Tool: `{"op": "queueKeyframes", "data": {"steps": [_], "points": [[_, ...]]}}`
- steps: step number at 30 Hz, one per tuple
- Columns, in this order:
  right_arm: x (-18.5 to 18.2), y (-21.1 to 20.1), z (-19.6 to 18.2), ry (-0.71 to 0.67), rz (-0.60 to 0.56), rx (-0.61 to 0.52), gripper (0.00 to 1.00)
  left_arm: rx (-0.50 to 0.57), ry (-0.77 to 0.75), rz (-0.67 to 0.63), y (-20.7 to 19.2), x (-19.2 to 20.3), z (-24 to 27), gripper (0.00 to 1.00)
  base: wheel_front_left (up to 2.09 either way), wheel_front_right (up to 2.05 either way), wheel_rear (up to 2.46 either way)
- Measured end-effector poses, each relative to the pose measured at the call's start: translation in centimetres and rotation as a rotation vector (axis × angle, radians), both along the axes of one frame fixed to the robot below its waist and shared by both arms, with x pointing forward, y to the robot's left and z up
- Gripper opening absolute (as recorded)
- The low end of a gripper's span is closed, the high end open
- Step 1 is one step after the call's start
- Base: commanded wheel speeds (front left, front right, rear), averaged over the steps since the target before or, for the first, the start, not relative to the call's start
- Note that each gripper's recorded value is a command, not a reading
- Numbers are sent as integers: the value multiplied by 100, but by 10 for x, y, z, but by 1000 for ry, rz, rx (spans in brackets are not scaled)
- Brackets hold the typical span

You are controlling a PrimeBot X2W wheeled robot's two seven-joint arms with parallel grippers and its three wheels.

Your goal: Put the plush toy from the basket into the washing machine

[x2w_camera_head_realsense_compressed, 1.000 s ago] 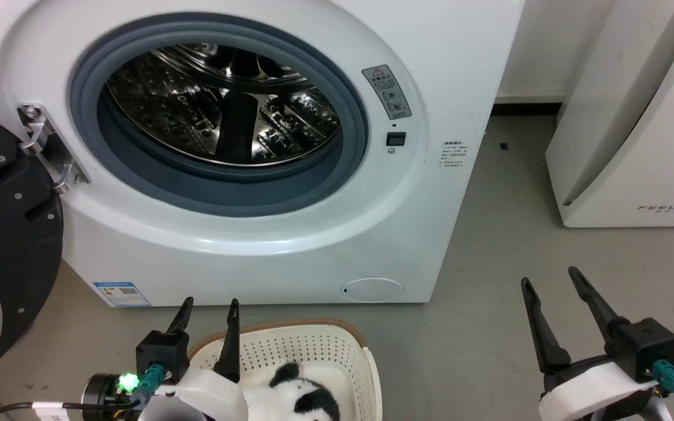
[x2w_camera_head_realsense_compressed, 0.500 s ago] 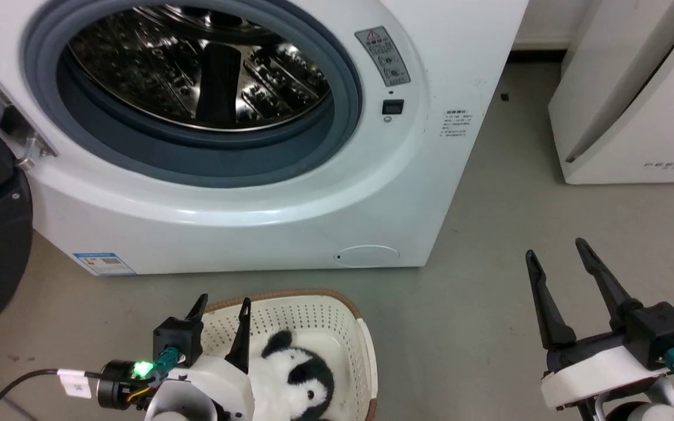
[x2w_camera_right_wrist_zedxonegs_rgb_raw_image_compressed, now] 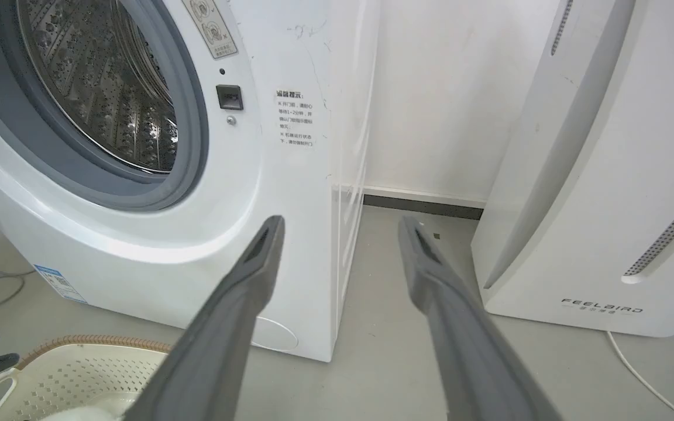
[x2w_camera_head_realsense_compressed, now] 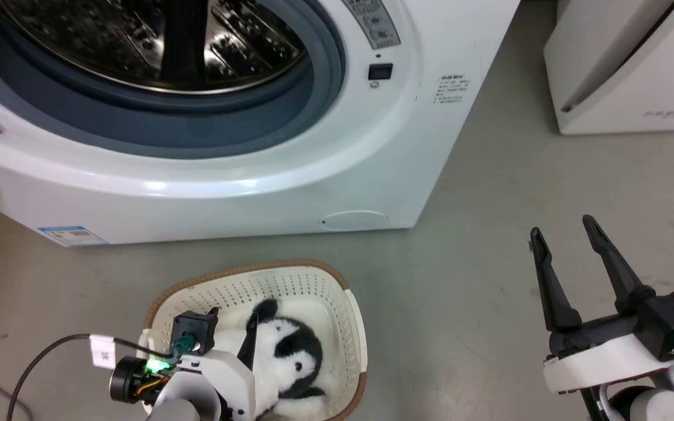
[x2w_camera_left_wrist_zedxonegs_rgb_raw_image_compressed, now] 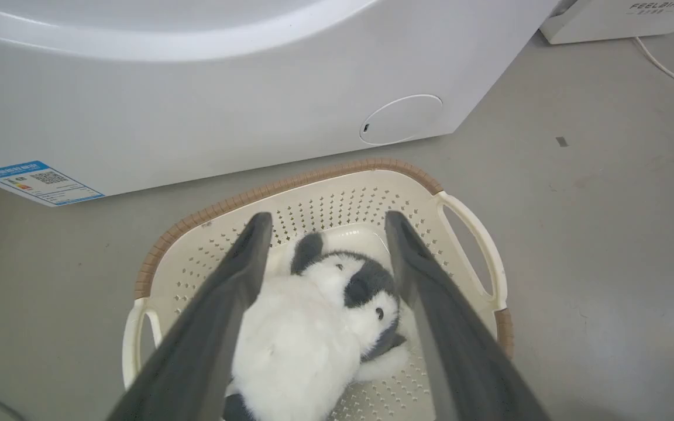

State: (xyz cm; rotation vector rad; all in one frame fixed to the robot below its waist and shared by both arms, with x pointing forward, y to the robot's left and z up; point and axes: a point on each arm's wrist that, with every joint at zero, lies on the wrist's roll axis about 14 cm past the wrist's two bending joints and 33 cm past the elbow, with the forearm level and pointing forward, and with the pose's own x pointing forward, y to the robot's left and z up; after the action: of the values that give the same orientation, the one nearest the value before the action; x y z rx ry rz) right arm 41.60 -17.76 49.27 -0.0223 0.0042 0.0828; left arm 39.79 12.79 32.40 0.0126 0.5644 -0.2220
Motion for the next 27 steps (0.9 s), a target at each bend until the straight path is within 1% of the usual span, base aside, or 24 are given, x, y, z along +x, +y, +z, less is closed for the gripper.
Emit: {"op": "queueKeyframes", "data": {"steps": [6,11,24,27], "points": [[6,-3,-11,17,-10,1,100,16,95,-41,-4,-2,-30,100,0,0,0],[11,-8,-22,36,-24,15,100,17,215,-67,-10,-10,-58,100,0,0,0],[24,-15,-56,97,-45,28,100,115,394,-210,-4,-13,-115,100,0,0,0],[27,-18,-64,111,-51,20,100,129,430,-219,0,-13,-128,100,0,0,0]]}}
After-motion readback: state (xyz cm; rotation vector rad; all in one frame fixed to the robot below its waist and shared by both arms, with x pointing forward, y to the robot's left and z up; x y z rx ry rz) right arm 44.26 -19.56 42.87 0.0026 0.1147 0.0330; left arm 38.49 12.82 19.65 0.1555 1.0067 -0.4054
